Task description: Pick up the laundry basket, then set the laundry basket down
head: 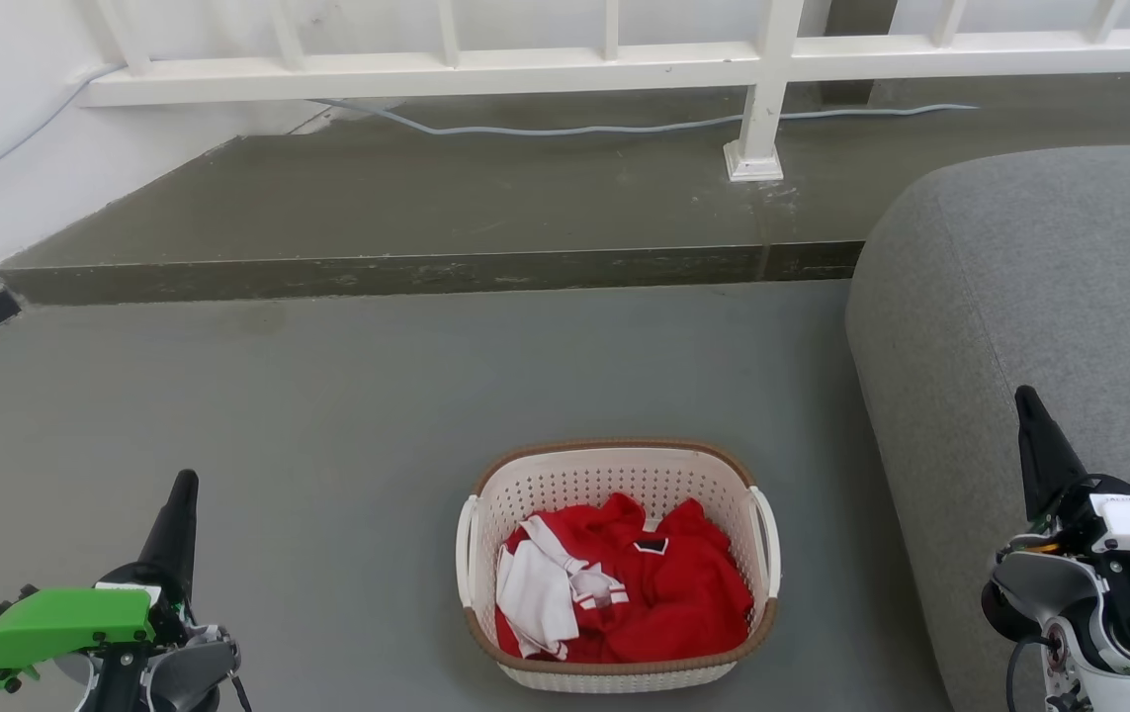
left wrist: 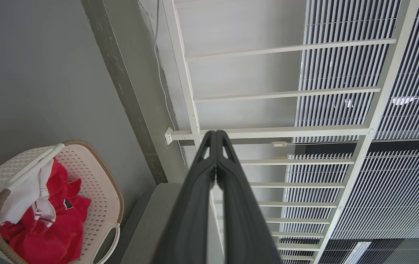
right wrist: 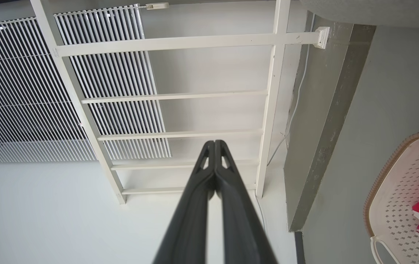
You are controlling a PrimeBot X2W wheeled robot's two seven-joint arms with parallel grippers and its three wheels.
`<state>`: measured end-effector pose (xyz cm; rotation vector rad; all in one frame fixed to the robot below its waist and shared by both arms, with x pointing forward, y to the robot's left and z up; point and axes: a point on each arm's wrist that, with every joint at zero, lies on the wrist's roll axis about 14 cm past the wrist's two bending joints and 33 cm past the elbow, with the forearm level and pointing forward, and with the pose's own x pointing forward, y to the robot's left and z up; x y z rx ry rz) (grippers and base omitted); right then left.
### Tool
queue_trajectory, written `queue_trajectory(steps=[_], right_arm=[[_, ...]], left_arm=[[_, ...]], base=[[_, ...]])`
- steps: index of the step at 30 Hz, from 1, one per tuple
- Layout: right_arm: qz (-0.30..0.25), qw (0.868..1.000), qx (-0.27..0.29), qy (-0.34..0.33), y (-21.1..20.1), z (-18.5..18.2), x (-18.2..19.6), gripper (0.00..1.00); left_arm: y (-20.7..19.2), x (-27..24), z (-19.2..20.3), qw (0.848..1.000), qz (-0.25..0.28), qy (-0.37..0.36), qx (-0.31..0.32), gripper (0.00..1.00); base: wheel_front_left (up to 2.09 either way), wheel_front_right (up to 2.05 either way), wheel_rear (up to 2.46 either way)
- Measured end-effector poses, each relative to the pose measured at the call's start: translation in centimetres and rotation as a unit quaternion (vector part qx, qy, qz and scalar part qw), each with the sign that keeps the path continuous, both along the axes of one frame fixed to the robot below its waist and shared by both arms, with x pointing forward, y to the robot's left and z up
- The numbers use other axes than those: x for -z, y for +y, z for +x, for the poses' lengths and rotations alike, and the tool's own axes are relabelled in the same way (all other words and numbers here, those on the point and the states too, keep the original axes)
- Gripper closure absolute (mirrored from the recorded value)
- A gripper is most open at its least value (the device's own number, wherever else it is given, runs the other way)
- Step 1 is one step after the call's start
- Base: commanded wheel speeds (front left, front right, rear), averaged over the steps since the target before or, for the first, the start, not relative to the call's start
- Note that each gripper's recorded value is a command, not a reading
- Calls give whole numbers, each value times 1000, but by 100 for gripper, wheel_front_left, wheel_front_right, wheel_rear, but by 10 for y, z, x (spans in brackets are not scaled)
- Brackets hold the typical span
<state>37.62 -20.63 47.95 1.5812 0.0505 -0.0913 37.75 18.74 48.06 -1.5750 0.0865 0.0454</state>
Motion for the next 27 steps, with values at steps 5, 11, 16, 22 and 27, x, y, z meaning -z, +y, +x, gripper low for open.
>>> queue_trajectory(steps=[5,11,16,22,27], right_arm=[[0,1000,0,0,0,0,0,100],[0,1000,0,0,0,0,0,100],[0,1000,0,0,0,0,0,100],[0,1000,0,0,0,0,0,100],[0,1000,0,0,0,0,0,100]], left_arm=[[0,0,0,1000,0,0,0,100],[0,0,0,1000,0,0,0,100],[0,0,0,1000,0,0,0,100],[0,0,0,1000,0,0,0,100],[0,0,0,1000,0,0,0,100]], base=[[0,0,0],[0,0,0],[0,0,0],[0,0,0],[0,0,0]])
